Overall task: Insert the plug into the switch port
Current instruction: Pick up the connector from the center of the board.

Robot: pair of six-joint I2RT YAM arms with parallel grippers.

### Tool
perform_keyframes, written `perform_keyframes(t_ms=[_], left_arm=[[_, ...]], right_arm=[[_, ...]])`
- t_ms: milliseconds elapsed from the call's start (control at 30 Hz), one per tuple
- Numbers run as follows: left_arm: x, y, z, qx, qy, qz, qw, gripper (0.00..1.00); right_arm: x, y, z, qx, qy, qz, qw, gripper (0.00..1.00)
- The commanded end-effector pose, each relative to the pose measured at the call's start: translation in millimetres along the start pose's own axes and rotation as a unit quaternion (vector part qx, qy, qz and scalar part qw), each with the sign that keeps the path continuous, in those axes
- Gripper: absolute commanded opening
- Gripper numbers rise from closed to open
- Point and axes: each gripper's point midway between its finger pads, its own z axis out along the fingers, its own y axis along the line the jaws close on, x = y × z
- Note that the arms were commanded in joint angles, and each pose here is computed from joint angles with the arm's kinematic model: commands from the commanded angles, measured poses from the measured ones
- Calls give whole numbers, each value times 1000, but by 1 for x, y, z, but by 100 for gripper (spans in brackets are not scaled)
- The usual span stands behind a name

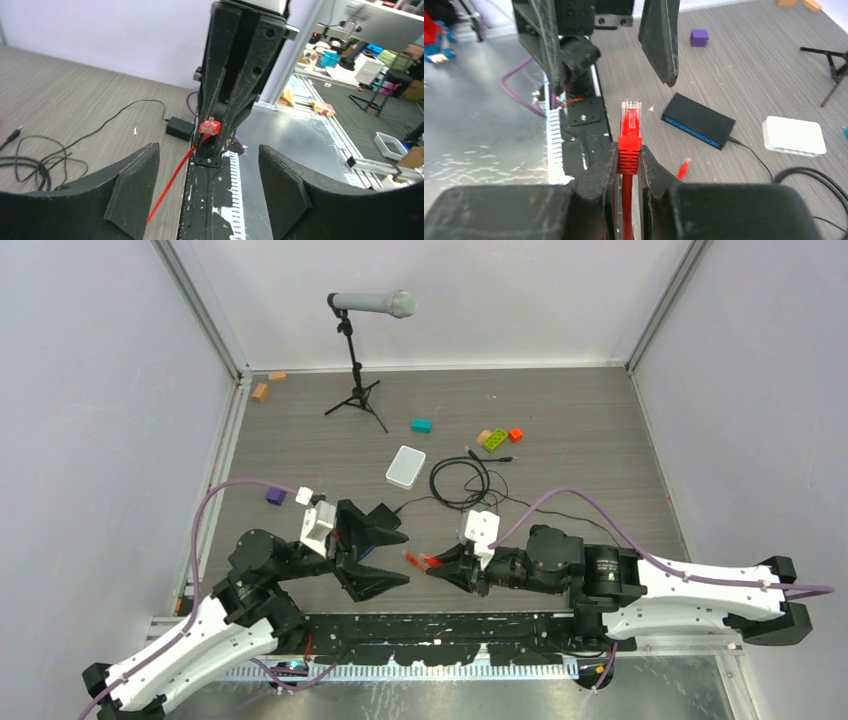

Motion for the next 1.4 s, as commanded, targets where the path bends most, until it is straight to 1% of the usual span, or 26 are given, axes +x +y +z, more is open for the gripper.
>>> perform_keyframes(t_ms=[0,67,267,433,500,533,600,733,767,800,833,867,900,967,1033,1367], left_arm=[[-7,-24,3,79,-11,20,997,71],[-6,-25,6,88,-8,14,996,67],[-5,-25,14,100,2,-3,995,59],[-3,-22,16,92,3,-10,996,55],[-3,-21,16,91,3,-11,996,50],[-2,-21,15,90,3,-11,996,43],[-2,-20,15,88,2,-13,996,22],[-1,-19,14,84,2,-14,996,0],[0,-19,14,82,3,-16,996,0],[-1,-19,14,82,3,-16,997,0],[-1,-19,14,81,2,-16,997,0],[-1,-19,14,80,2,-16,997,0],[-1,-19,13,79,0,-14,997,0],[-2,-19,13,78,-2,-13,997,0],[-3,-19,12,79,-3,-11,997,0],[0,-20,12,83,-1,-11,997,0]], right_arm=[[-36,20,-4,-54,-66,25,996,0],[-36,23,-2,-61,-66,28,996,1],[-31,25,7,-61,-59,33,996,1],[-29,24,11,-57,-53,32,996,1],[-27,23,12,-55,-51,33,997,0],[-27,23,12,-53,-51,33,997,0],[-26,22,11,-52,-51,34,997,0],[-27,22,9,-52,-56,36,996,0],[-28,22,9,-51,-59,36,996,2],[-30,21,8,-50,-63,37,996,17],[-31,20,7,-48,-68,37,996,28],[-32,20,6,-48,-73,38,995,35],[-31,19,5,-47,-77,38,995,40],[-36,18,3,-46,-99,42,993,46],[-38,18,1,-46,-110,48,992,48],[-45,15,-7,-41,-135,55,988,49]])
